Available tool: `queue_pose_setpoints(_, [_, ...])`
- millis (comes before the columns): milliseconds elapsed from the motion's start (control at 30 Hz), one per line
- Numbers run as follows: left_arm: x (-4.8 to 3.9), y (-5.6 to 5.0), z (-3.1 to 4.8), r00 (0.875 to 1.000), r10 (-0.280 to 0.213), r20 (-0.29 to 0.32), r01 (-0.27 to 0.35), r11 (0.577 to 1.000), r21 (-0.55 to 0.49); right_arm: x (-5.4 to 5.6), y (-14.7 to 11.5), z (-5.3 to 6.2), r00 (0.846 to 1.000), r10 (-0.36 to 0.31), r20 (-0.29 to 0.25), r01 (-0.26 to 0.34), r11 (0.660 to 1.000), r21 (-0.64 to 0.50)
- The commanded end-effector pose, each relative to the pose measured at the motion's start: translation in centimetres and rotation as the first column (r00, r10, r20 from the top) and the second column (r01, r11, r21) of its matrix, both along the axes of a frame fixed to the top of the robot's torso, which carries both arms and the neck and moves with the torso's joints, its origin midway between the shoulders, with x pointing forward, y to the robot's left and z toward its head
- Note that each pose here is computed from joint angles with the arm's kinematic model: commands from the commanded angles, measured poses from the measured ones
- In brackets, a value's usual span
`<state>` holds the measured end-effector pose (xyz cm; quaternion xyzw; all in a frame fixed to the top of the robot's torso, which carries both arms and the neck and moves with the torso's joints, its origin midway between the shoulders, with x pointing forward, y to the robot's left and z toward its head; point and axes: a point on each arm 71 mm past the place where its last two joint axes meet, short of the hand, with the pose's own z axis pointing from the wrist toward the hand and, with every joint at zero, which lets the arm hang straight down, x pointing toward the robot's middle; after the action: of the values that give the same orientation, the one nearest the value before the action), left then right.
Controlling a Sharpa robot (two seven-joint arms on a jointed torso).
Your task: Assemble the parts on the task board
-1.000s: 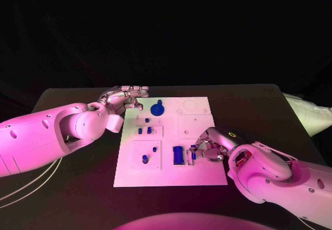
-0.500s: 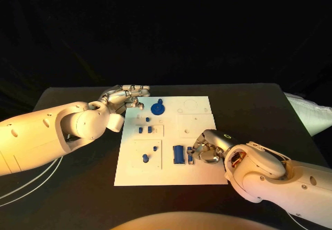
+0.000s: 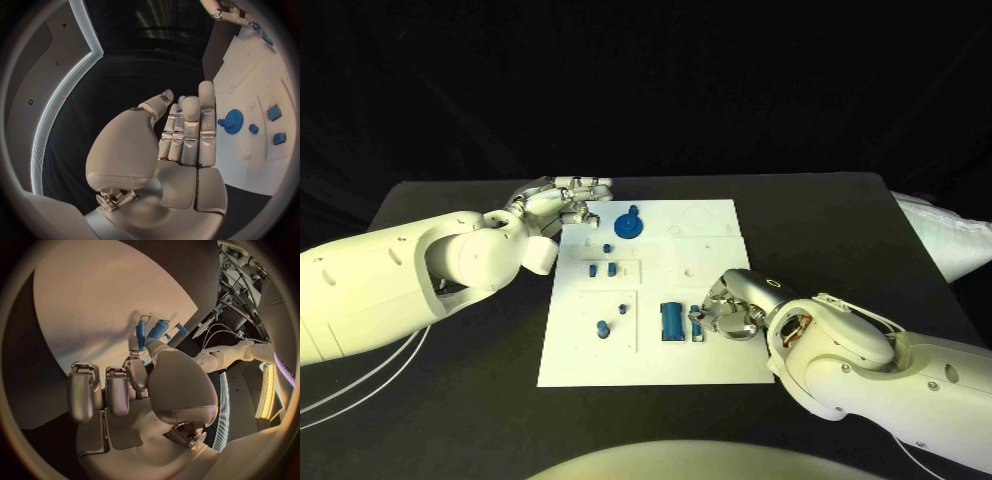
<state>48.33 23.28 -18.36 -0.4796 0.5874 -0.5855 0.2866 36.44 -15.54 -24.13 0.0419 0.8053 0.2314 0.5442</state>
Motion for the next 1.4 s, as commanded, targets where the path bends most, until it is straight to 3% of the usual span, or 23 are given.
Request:
queue_pose_setpoints(33, [-0.07,-0.2,0.11,1.000,-0.022,0.007,0.022,1.000,-0.007,-0.4,0.0,-0.3,1.000,0.005,-0.001,-0.005,1.000,-0.007])
queue_pose_setpoints(300, [-0.02,-0.2,0.09,1.000,-0.020,0.008,0.020,1.000,-0.005,-0.6,-0.5,0.3,0.998,-0.004,0.059,0.002,0.999,0.040])
queue_pose_setpoints(600, [0.00,-0.1,0.09,1.000,-0.020,0.010,0.020,1.000,-0.003,-0.8,-0.9,0.8,0.985,0.052,0.164,-0.057,0.998,0.028])
queue_pose_setpoints(1400, [0.08,0.0,0.03,1.000,-0.019,0.010,0.019,1.000,0.004,-1.3,-0.1,0.3,0.982,0.115,0.152,-0.120,0.992,0.030])
